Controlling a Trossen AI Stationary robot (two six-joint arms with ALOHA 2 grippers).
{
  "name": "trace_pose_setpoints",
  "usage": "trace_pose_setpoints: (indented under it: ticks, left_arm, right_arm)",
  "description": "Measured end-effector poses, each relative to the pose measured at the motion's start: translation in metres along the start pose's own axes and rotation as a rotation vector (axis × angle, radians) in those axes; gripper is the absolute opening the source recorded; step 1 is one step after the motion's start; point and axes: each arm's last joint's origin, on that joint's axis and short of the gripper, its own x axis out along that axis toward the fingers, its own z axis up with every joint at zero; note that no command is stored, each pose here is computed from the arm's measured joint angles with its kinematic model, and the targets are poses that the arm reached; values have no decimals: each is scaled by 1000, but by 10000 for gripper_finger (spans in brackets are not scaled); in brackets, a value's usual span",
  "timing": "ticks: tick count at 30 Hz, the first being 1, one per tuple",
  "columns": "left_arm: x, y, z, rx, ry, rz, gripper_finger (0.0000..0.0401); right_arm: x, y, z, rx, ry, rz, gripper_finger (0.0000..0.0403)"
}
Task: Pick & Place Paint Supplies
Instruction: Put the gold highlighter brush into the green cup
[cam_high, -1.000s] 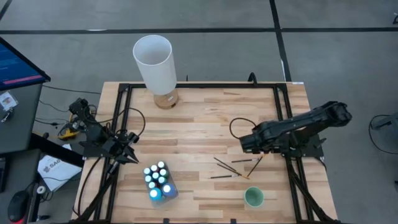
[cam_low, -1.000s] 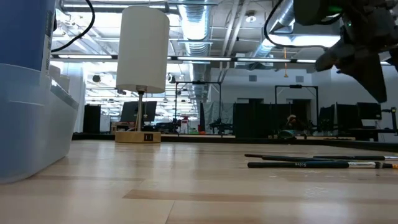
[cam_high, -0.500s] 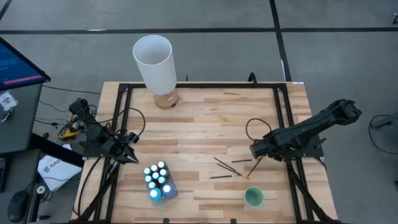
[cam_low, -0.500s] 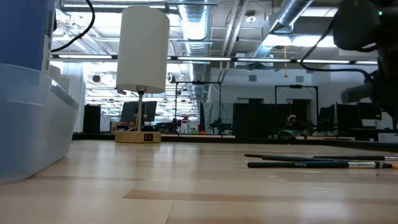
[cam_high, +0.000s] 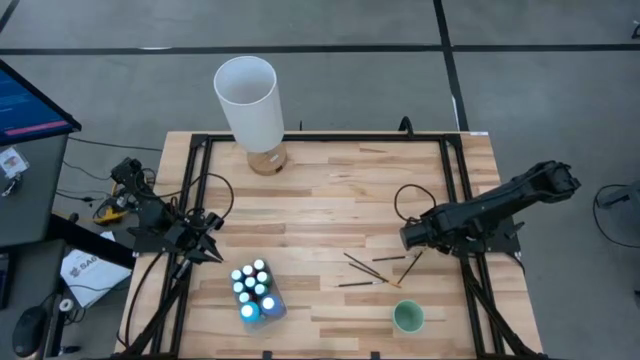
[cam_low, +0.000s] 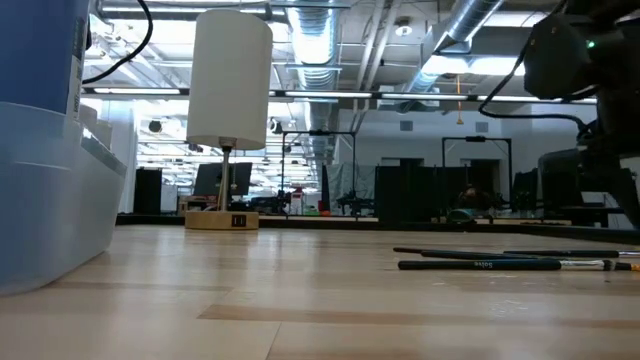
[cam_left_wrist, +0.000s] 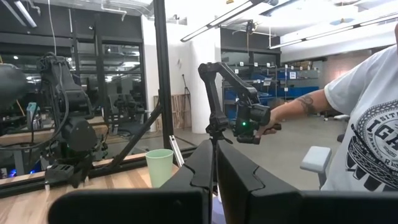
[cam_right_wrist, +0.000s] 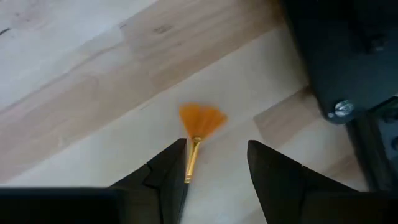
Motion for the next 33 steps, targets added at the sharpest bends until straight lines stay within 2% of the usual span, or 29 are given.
trace_pose_setpoints:
  ticks: [6,14,18,24,28,33]
  left_arm:
    - [0,0,0,0,0,0,8]
    - [0,0,0,0,-1,0,8]
    - [0,0,1,-2,-6,1,8]
    - [0,0,1,-2,-7,1,8]
    - [0,0,1,-2,-6,1,8]
    - [0,0,1,-2,-6,1,8]
  right_arm:
    - [21,5,5,27,50,73,155]
    - [27,5,8,37,49,69,138]
    - [27,6,10,24,49,67,106]
    - [27,9,13,23,54,71,15]
    - [27,9,15,16,51,65,11]
    - [25,9,15,-54,26,53,3]
